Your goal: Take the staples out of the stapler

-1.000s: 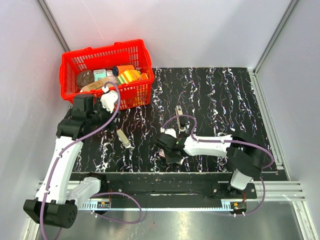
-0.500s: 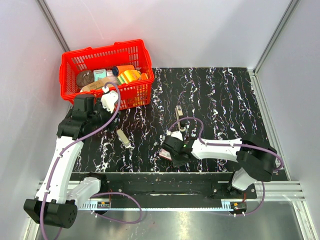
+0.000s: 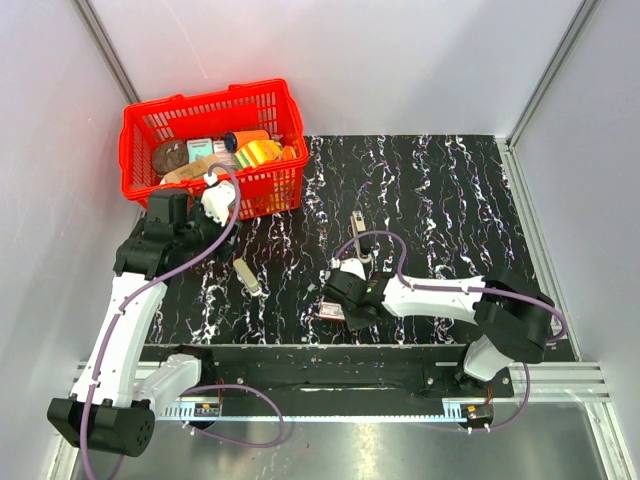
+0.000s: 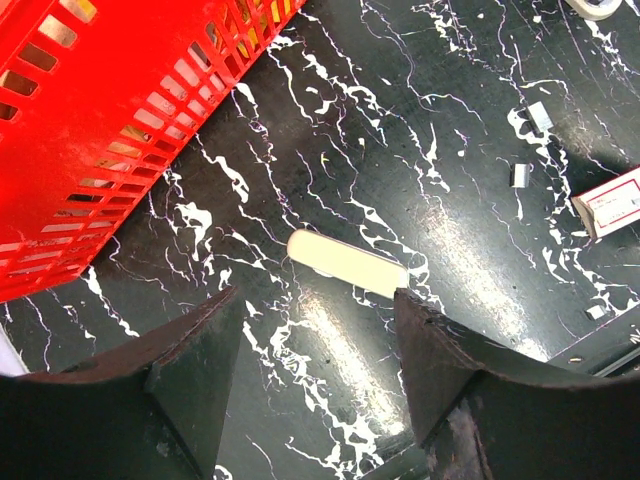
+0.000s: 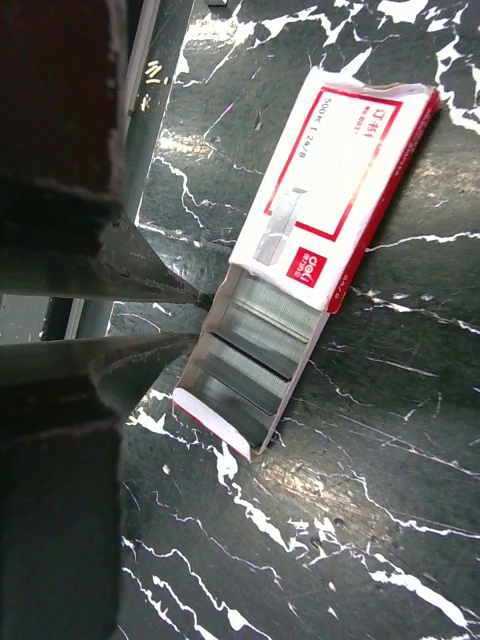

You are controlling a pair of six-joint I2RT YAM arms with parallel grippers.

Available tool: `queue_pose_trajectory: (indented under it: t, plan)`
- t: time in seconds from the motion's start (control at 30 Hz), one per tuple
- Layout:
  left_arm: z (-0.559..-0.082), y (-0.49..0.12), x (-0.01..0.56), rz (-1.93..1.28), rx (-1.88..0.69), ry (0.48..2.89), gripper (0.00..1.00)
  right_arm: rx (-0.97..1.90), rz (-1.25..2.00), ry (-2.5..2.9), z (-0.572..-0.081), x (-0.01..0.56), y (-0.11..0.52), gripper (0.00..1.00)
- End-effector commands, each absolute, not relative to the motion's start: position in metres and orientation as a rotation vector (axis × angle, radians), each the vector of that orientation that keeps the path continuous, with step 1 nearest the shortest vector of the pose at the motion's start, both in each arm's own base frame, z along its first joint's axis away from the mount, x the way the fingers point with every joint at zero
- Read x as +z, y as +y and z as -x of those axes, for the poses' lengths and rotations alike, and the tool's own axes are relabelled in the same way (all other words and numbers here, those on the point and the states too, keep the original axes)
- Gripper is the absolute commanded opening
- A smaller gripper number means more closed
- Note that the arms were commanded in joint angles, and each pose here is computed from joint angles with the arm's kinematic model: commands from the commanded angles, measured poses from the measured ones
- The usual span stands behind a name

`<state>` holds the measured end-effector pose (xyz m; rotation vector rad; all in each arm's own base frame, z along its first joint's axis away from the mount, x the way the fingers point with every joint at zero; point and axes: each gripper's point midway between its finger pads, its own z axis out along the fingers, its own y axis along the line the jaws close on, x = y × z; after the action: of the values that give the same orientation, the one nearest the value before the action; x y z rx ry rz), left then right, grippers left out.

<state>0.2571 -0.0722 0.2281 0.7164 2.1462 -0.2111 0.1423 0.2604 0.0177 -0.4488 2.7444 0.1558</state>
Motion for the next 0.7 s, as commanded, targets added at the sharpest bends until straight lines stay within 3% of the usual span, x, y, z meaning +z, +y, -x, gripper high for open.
queue_pose_trajectory:
  t: [0.0,0.3,0.37,0.43,0.47,0.57,0.67]
  plan:
    - [-0.263,-0.078,0.238,-0.703,-0.240,2.093,0.66,0.174,0.441,2.681,-0.159,0.031,0.270,0.24]
    - [-0.265,-0.076,0.244,-0.666,-0.227,2.098,0.66,0.314,0.387,2.550,-0.180,0.099,0.294,0.29]
    - [-0.268,-0.073,0.250,-0.637,-0.211,2.082,0.66,0.323,0.346,2.514,-0.197,0.114,0.298,0.46]
    - [-0.270,-0.071,0.255,-0.610,-0.195,2.063,0.66,0.326,0.301,2.513,-0.217,0.116,0.302,0.50]
    - [-0.270,-0.071,0.259,-0.600,-0.191,2.056,0.69,0.328,0.281,2.522,-0.228,0.112,0.305,0.51]
    - [-0.270,-0.069,0.258,-0.573,-0.184,2.067,0.98,0.290,0.245,2.530,-0.255,0.100,0.314,0.52]
    - [-0.270,-0.066,0.256,-0.567,-0.169,2.070,0.99,0.276,0.232,2.534,-0.272,0.088,0.327,0.52]
